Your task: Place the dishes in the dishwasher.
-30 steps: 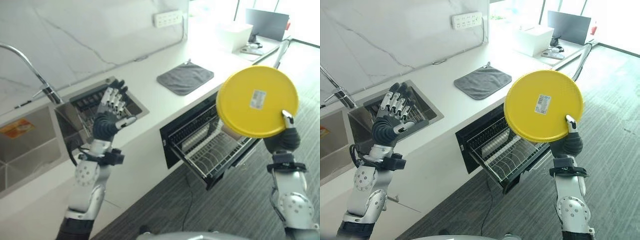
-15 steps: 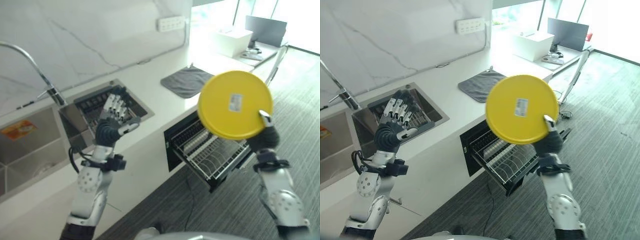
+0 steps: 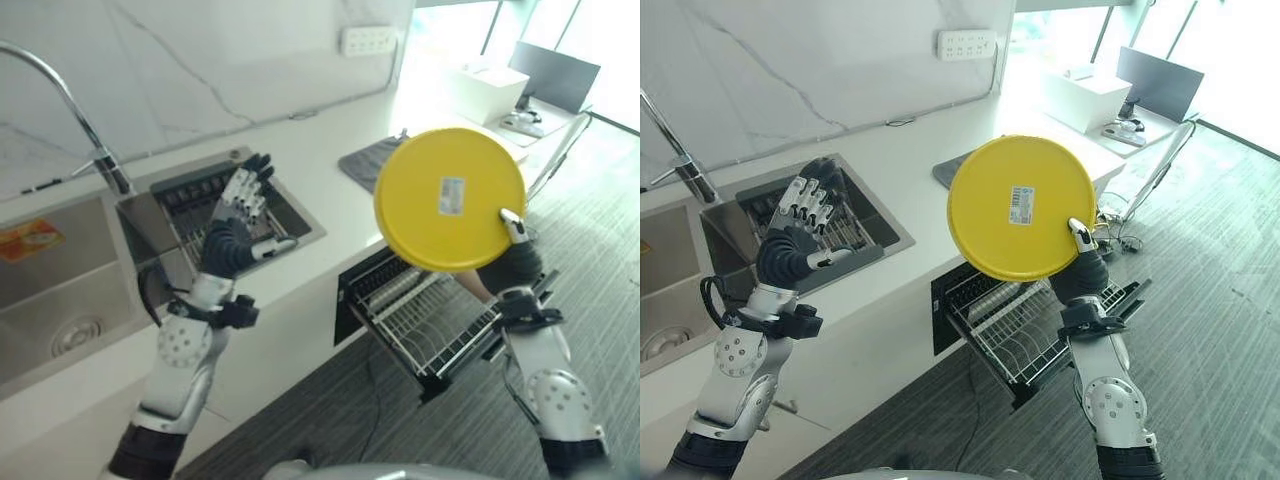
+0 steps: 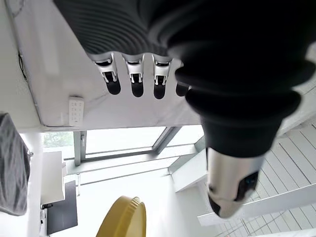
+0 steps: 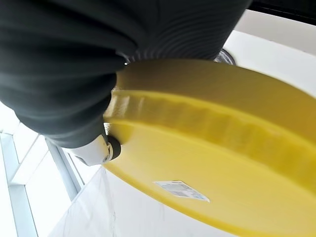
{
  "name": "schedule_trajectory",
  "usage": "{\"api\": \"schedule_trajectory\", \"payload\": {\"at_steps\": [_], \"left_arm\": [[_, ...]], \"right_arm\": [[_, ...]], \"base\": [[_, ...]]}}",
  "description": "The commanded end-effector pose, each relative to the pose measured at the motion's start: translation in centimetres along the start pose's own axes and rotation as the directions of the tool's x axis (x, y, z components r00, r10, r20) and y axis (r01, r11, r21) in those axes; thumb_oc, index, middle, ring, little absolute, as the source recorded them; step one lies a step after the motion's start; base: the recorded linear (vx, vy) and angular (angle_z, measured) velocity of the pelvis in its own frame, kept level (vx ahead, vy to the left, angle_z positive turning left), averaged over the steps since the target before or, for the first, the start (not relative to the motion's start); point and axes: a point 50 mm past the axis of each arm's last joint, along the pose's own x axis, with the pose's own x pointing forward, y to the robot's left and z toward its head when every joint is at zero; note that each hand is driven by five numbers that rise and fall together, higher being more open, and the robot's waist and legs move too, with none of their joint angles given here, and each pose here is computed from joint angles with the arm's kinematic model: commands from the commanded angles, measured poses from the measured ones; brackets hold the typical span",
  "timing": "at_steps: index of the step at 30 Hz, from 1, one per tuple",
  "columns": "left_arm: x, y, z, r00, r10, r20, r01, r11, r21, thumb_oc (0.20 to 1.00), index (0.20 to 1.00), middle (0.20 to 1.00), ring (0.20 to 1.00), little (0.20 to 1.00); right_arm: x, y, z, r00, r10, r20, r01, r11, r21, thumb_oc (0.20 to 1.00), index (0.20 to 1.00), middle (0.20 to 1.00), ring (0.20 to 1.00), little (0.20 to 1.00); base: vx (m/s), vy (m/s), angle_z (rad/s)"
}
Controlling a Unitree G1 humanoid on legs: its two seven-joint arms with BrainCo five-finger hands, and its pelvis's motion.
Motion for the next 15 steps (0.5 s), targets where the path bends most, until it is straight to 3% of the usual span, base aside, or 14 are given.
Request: {"api": "schedule_trajectory", "payload": {"at_steps": [1, 9, 15], "left_arm": [[1.4, -0.3, 2.2, 0.989, -0.065, 0.133, 0.056, 0.996, 0.076, 1.0, 1.0, 1.0, 1.0, 1.0], [2.0, -1.2, 2.8, 0.985, -0.089, 0.148, 0.077, 0.993, 0.088, 1.0, 1.0, 1.0, 1.0, 1.0], [2.5, -1.0, 3.5, 0.977, -0.112, 0.181, 0.084, 0.984, 0.156, 1.0, 1.0, 1.0, 1.0, 1.0]], "right_arm": [[1.0, 4.0, 2.7, 0.965, 0.227, 0.132, -0.227, 0.974, -0.019, 0.2, 0.2, 0.2, 0.2, 0.2], [0.7, 4.6, 1.7, 0.961, 0.256, 0.106, -0.258, 0.966, 0.005, 0.2, 0.2, 0.2, 0.2, 0.2], [0.7, 4.9, 3.1, 0.936, 0.309, 0.166, -0.304, 0.951, -0.058, 0.2, 0.2, 0.2, 0.2, 0.2]], "base": [[0.07, -0.156, 0.11], [0.01, -0.365, 0.09], [-0.14, -0.691, 0.34]]}}
